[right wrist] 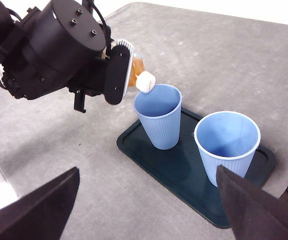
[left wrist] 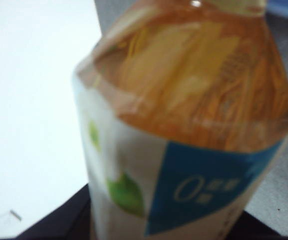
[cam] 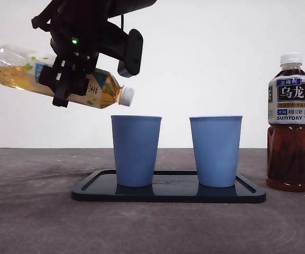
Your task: Pour the drink into the cup
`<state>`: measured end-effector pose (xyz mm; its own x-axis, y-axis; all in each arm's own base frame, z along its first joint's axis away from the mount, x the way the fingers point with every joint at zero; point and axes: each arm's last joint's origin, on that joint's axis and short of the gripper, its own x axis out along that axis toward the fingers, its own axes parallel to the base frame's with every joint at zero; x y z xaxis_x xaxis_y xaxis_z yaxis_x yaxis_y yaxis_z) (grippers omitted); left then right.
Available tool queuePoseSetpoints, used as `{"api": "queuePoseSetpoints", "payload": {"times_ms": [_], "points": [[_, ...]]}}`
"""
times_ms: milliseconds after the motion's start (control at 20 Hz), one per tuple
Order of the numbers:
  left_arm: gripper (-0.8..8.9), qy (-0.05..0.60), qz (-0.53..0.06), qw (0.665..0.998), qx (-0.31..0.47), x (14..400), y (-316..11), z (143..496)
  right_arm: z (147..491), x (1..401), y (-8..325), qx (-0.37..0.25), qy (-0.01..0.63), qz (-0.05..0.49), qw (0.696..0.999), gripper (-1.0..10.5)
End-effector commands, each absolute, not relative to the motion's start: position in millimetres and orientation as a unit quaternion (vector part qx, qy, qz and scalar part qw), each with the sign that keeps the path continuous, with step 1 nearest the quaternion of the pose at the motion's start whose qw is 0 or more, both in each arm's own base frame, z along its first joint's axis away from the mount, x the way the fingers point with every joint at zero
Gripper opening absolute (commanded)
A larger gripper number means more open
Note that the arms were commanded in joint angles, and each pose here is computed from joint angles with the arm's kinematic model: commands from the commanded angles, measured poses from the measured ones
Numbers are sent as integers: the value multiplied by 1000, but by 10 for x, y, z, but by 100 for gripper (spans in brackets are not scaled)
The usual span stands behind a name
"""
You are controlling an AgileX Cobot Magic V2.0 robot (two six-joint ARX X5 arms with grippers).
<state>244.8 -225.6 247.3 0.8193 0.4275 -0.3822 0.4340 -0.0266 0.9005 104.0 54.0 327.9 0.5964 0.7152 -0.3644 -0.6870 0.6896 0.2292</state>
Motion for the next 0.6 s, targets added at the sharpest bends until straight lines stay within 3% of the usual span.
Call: {"api": "queuePoseSetpoints", "payload": {"times_ms": [50,350,600], "points": [[88,289,43,698,653,2453,-2261,2626,3336,1040,546,27,205,398,894,437],[88,361,-38,837,410,2396,-1907,2819,3336,1040,546,28,205,397,894,437],[88,383,-76,893,223,2529,-1624,2963,3336,1040,546,32,207,396,894,437]]}}
